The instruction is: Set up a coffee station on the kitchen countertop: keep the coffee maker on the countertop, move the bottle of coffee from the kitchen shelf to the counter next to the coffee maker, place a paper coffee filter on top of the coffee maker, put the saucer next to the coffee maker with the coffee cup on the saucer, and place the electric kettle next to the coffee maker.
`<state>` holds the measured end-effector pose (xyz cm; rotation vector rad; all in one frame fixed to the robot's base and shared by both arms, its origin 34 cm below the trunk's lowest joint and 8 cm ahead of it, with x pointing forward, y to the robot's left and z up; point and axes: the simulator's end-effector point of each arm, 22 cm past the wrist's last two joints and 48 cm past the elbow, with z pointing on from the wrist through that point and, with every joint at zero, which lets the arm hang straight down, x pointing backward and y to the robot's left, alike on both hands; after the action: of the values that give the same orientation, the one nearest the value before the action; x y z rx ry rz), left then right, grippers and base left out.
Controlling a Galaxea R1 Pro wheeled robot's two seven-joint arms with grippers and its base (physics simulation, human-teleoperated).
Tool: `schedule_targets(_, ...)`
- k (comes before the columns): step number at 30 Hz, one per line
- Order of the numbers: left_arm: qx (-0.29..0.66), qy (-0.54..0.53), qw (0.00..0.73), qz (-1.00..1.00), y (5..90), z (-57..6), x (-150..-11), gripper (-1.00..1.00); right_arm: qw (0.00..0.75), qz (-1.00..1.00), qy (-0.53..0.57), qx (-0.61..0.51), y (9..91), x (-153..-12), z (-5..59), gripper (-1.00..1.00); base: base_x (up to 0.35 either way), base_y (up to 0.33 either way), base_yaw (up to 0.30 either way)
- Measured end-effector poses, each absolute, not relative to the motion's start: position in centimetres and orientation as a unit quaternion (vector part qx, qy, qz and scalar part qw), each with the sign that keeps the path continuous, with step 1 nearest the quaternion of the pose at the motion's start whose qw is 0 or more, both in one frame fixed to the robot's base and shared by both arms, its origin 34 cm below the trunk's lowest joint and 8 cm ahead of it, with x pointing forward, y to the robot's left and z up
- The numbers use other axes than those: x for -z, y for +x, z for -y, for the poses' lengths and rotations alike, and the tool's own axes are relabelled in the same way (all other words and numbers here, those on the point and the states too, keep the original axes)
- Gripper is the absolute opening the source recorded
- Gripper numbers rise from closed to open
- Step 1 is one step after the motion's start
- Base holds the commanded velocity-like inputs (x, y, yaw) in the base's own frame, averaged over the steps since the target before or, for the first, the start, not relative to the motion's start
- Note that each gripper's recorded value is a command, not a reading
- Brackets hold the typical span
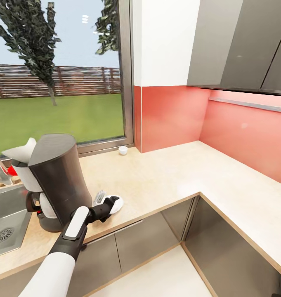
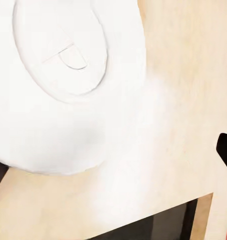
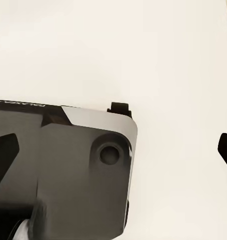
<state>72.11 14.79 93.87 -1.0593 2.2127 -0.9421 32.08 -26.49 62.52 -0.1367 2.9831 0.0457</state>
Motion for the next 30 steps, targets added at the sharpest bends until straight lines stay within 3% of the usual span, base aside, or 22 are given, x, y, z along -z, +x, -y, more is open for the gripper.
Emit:
schedule_targets(6,0.346,-0.390,0.254,-0.815,72.11,-14.80,-93.81,1.00,0.077,-0.996,-0.046,-0.015,32.09,-62.50,26.49,1.00,-0.079,0.039,0.000)
schedule_targets(17,0.346,-0.389,0.253,-0.815,72.12,-14.70,-93.80,1.00,0.077,-0.996,-0.046,-0.015,32.10,-62.49,26.50,1.00,-0.295,0.113,0.000)
schedule_targets(30,0.346,-0.388,0.253,-0.816,72.07,-14.64,-93.76,1.00,0.077,-0.996,-0.046,-0.015,32.10,-62.49,26.51,1.00,-0.336,-0.080,0.000)
